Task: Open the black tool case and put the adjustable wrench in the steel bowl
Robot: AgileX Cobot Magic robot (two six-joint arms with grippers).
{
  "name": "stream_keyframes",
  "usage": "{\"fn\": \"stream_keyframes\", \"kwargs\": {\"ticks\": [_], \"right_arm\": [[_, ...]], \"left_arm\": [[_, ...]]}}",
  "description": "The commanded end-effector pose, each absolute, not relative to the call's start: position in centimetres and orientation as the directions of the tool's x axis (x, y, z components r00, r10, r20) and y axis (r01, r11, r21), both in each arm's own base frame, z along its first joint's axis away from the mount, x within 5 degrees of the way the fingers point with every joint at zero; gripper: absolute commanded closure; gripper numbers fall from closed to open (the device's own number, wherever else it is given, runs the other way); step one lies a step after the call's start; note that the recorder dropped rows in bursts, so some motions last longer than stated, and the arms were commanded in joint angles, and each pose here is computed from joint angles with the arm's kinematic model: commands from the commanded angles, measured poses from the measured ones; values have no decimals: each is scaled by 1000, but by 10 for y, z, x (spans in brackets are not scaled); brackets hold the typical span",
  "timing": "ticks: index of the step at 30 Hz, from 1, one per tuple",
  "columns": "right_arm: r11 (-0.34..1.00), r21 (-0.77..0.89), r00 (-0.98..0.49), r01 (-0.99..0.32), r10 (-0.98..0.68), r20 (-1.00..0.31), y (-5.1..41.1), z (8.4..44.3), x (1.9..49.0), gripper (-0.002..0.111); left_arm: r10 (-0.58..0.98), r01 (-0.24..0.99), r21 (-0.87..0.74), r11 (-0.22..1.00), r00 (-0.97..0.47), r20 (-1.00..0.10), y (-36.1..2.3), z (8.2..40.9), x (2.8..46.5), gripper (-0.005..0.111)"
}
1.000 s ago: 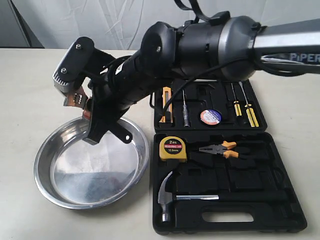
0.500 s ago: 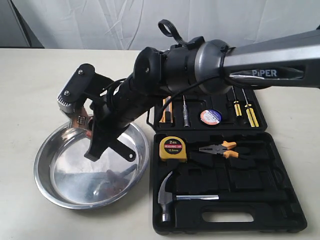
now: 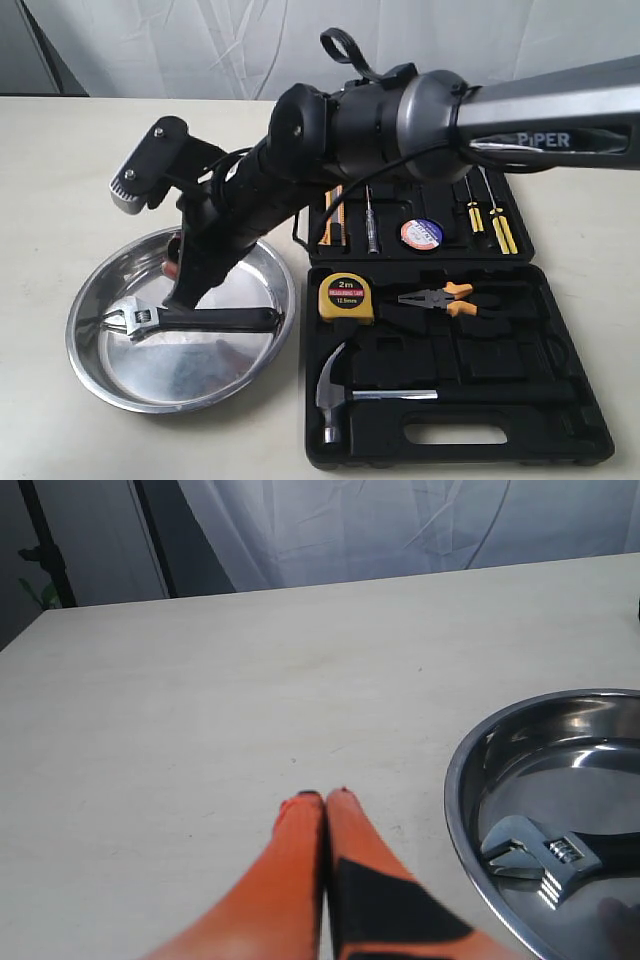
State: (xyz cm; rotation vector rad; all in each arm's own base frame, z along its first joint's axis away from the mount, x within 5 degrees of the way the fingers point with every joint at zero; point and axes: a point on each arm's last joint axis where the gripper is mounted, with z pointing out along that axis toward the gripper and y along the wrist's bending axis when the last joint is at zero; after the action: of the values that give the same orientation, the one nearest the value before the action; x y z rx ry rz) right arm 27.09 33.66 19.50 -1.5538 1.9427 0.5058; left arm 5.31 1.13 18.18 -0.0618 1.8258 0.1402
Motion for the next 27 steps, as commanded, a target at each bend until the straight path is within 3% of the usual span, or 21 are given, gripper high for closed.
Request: {"fn": "stream_keyframes", "kwargs": {"ticks": [1, 3, 9, 16, 27], "right_arm": [[339, -26, -220, -940, -663, -716, 334, 225, 269, 90], [392, -30, -236, -919, -612, -755, 332, 240, 270, 108], [421, -63, -192, -905, -535, -823, 318, 284, 265, 108], [441, 5, -279, -898, -560, -780, 287, 296, 274, 109], [746, 45, -472, -664, -372, -799, 190, 286, 265, 109]], "left_arm": [[34, -118, 64, 991, -240, -970, 11, 184, 53, 107], [34, -118, 64, 991, -240, -970, 11, 184, 53, 107], [34, -118, 64, 991, -240, -970, 11, 184, 53, 107], [34, -118, 64, 991, -240, -970, 11, 184, 53, 107], [34, -118, 64, 991, -240, -970, 11, 184, 53, 107]]}}
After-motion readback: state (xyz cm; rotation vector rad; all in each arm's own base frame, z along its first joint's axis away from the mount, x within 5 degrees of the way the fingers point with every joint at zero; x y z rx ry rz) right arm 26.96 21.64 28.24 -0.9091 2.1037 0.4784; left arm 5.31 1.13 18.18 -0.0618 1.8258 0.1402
